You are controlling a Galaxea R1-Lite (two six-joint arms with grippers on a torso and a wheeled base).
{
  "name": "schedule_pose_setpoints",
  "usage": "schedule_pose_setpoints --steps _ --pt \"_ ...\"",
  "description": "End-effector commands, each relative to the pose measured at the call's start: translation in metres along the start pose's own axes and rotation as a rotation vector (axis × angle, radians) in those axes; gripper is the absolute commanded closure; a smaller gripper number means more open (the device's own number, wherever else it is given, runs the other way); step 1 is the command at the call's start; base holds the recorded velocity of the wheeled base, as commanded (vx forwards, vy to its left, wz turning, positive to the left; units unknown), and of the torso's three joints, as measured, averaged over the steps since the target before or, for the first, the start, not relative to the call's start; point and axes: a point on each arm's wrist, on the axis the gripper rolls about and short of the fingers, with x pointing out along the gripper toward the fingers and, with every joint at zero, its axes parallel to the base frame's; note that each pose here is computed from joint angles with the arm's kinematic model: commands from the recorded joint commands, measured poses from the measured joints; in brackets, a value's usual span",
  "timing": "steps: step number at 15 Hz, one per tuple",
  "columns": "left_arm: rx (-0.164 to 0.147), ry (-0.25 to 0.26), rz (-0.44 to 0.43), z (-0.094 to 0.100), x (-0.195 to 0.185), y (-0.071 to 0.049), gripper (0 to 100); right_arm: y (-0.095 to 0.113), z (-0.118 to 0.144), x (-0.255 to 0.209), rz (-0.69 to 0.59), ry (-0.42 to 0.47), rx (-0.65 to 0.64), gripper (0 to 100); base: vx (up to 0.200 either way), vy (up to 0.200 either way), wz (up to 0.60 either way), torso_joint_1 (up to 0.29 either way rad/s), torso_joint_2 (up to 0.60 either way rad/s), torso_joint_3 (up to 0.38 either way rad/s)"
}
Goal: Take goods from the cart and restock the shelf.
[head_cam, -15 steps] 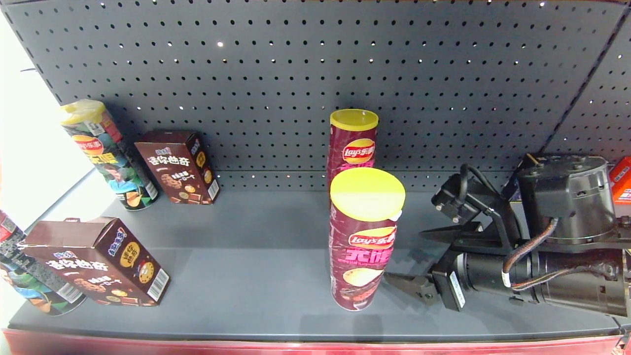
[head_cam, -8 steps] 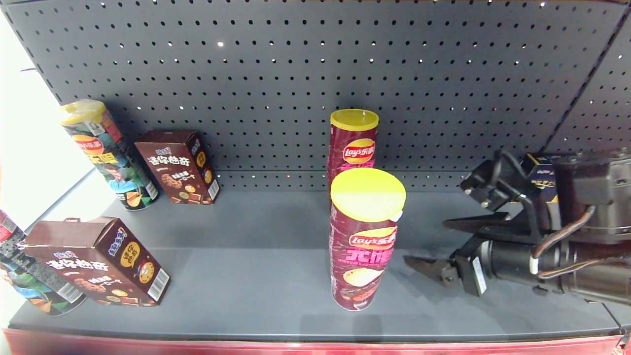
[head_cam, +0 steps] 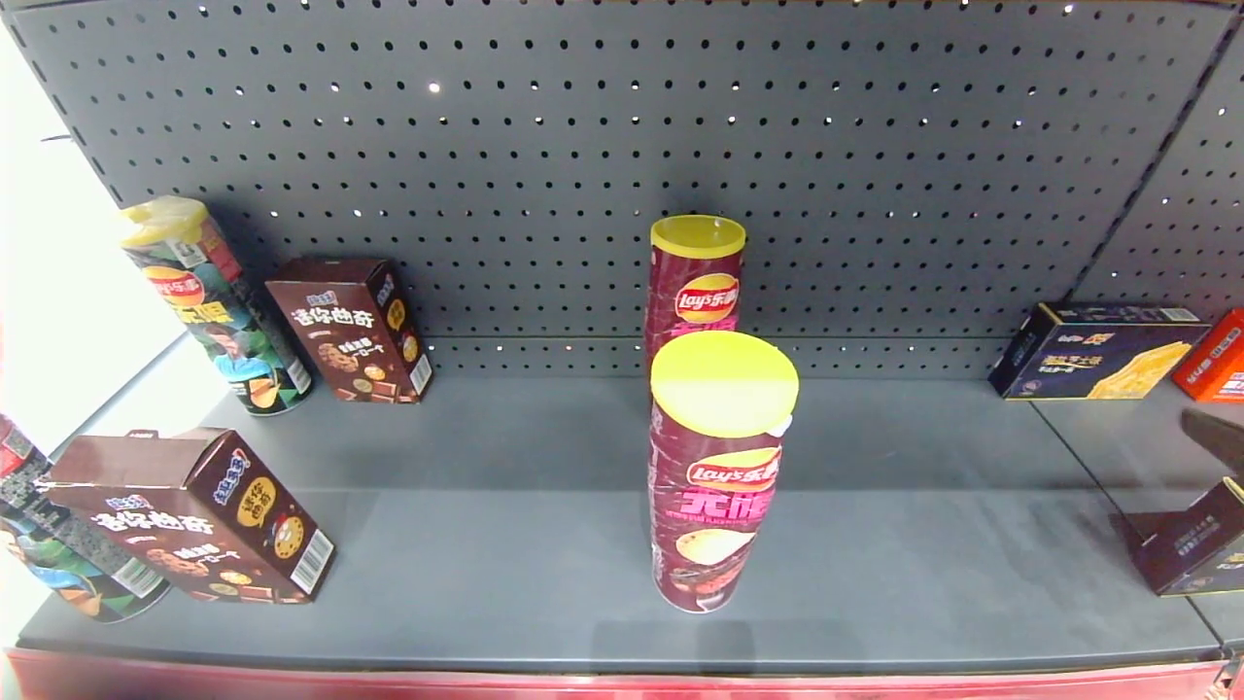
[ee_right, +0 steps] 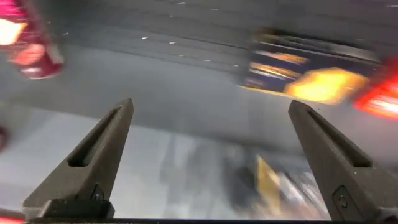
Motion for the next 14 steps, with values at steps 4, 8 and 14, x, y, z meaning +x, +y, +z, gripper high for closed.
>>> schedule_pose_setpoints --steps 4,8,14 --pt "-0.001 0.0 0.0 0.0 0.0 0.0 0 0.0 -0.103 -0.121 -0.22 -0.137 -0.015 0 0.0 0.0 0.0 0.0 0.0 0.0" --pt "-0.004 0.002 0.003 0.0 0.0 0.0 0 0.005 -0.119 -0.113 -0.12 -0.133 0.055 0 0.0 0.0 0.0 0.0 0.0 0.0" --pt "-0.006 0.002 0.003 0.0 0.0 0.0 0 0.014 -0.167 -0.094 0.03 -0.019 0.086 0 0.0 0.0 0.0 0.0 0.0 0.0"
